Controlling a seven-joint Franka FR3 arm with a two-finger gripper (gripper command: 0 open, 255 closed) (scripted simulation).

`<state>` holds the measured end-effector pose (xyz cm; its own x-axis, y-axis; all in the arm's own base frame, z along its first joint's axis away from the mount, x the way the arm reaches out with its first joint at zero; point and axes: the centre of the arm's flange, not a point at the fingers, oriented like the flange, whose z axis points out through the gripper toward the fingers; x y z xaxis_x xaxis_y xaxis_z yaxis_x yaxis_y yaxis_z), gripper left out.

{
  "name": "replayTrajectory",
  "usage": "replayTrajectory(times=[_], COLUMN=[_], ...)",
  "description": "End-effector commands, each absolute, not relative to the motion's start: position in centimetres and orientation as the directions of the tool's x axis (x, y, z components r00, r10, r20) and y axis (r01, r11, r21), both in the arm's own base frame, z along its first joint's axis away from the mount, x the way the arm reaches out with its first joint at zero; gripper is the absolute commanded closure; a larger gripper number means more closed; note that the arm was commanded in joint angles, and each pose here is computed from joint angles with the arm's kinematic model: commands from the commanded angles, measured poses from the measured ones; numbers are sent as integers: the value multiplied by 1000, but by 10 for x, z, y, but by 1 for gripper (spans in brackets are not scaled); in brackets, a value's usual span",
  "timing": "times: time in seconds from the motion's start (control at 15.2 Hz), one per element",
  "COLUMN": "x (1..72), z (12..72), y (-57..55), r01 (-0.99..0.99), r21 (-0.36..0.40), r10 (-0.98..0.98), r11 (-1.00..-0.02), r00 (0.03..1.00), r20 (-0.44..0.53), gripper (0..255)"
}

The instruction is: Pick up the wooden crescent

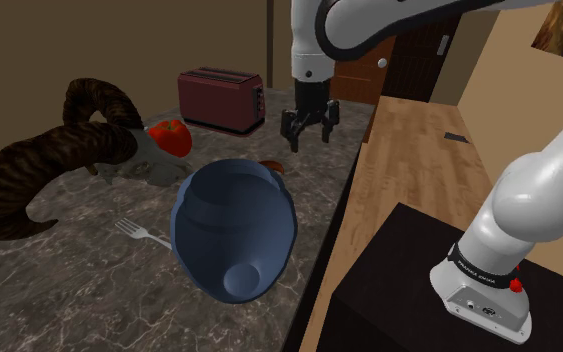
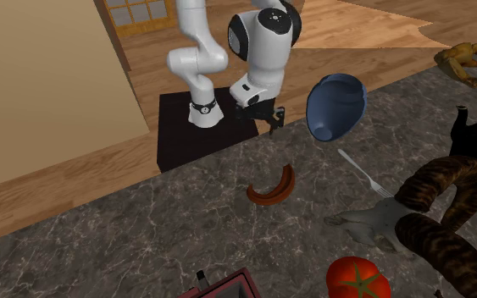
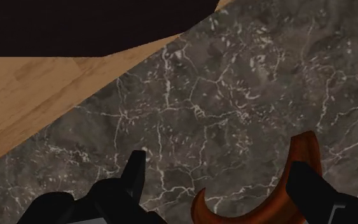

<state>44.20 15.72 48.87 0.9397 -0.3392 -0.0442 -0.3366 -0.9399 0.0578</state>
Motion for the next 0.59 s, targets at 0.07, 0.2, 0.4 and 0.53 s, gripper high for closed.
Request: replayTrajectory(times=[0.07,0.2,0.4,0.53], x=[472,493,526,549], z=[468,455,435,421], y=[174,185,197,203], r01=[-430,-486,-567,-618], r21=[65,70,78,84], r10=[-433,-490,-572,-623], r11=[-901,-871,-820,-781], r00=[900,870,819,780], r20=[-49,-51,-54,-55], gripper=[0,0,0,0])
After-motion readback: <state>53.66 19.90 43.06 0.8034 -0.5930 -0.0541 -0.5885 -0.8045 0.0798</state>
